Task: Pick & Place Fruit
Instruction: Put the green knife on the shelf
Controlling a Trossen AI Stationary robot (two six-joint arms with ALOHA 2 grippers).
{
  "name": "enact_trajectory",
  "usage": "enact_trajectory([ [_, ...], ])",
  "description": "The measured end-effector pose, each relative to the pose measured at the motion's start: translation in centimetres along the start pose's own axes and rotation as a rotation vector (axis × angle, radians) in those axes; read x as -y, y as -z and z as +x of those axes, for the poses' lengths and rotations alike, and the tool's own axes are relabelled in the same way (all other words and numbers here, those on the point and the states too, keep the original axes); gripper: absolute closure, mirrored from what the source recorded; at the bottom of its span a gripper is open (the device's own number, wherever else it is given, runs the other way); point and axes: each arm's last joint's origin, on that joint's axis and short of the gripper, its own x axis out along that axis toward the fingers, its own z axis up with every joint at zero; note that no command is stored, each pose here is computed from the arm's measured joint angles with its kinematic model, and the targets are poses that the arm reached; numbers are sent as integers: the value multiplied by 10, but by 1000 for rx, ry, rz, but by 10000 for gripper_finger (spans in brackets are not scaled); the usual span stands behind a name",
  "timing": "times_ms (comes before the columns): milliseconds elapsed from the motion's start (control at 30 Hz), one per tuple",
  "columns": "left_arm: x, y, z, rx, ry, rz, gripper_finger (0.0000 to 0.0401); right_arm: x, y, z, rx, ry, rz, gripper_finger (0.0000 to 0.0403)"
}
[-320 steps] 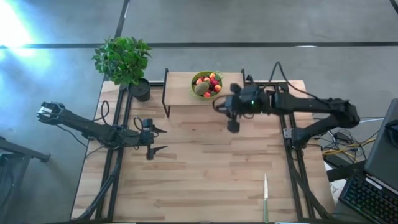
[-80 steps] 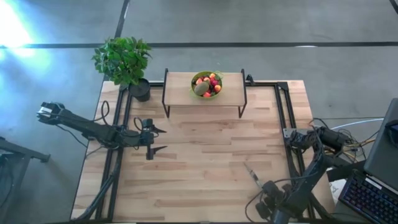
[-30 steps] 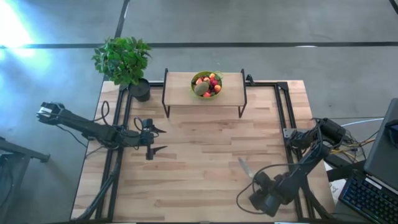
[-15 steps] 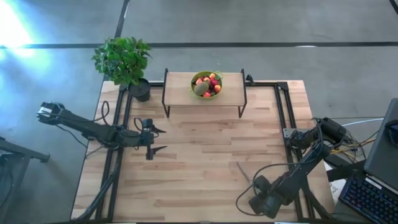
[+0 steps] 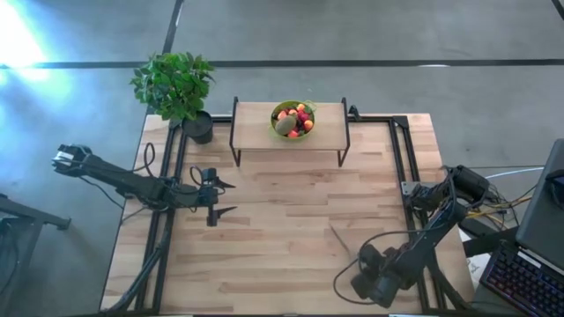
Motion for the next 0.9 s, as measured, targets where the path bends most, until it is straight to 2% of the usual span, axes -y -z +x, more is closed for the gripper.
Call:
enact_trajectory([
  [133, 0, 0, 0, 0, 0, 0, 73, 2, -3, -6, 47, -14, -5, 388],
  [533, 0, 0, 0, 0, 0, 0, 73, 4, -5, -11, 55, -12, -10, 389],
  [767, 0, 0, 0, 0, 0, 0, 73, 4, -13, -35, 141, -119, -11, 389],
  [900, 0, 0, 0, 0, 0, 0, 73, 11, -26, -53, 171, -115, 5, 389],
])
